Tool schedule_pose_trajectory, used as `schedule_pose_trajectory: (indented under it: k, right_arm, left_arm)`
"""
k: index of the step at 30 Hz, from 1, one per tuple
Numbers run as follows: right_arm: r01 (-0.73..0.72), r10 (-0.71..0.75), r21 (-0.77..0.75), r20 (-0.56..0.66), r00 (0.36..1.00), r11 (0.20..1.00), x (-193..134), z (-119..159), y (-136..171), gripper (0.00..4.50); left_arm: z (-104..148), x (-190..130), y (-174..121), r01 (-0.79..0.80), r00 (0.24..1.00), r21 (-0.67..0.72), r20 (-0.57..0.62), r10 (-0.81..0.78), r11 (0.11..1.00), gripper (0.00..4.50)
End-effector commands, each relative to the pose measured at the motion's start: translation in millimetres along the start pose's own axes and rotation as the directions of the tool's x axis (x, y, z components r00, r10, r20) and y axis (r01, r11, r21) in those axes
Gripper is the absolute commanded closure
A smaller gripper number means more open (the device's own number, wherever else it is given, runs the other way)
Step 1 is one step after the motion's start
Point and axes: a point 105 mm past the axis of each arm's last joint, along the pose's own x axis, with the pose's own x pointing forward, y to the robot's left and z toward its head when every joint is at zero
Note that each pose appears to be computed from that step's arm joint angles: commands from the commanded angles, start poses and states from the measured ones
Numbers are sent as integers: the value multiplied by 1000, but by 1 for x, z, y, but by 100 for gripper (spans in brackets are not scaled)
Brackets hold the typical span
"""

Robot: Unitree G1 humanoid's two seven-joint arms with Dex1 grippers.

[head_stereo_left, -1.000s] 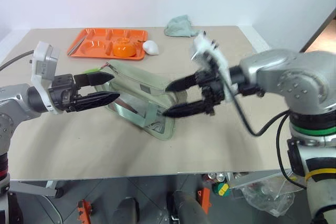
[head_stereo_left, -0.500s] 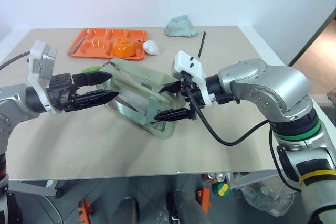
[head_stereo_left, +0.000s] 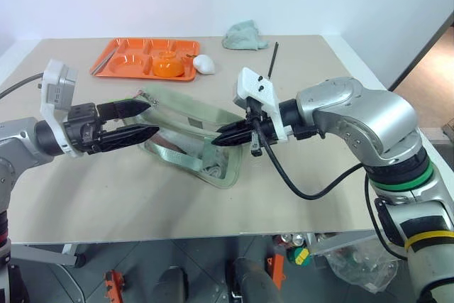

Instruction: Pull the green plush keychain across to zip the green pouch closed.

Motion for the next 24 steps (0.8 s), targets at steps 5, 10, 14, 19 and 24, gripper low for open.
schedule_pose_trajectory:
  k: [5,10,14,19,24]
  right_arm:
    - [31,-39,-155,-47,998,987,-12,-8,-8,445]
    - [153,-186,-313,-78,980,937,-34,-5,-53,445]
    - [167,-211,-389,-73,975,906,-42,11,-73,445]
    - [104,-159,-468,-78,984,877,-38,23,-74,445]
    - [31,-79,-471,-81,994,881,-33,23,-61,445]
  left_arm:
    - [22,-16,5,-65,995,48,78,61,997,46]
    - [36,-29,9,-102,983,29,158,96,994,46]
    - [40,-35,12,-126,970,3,211,123,992,46]
    - [37,-40,15,-156,961,-21,227,156,988,46]
    - [35,-45,15,-183,952,-42,241,187,982,46]
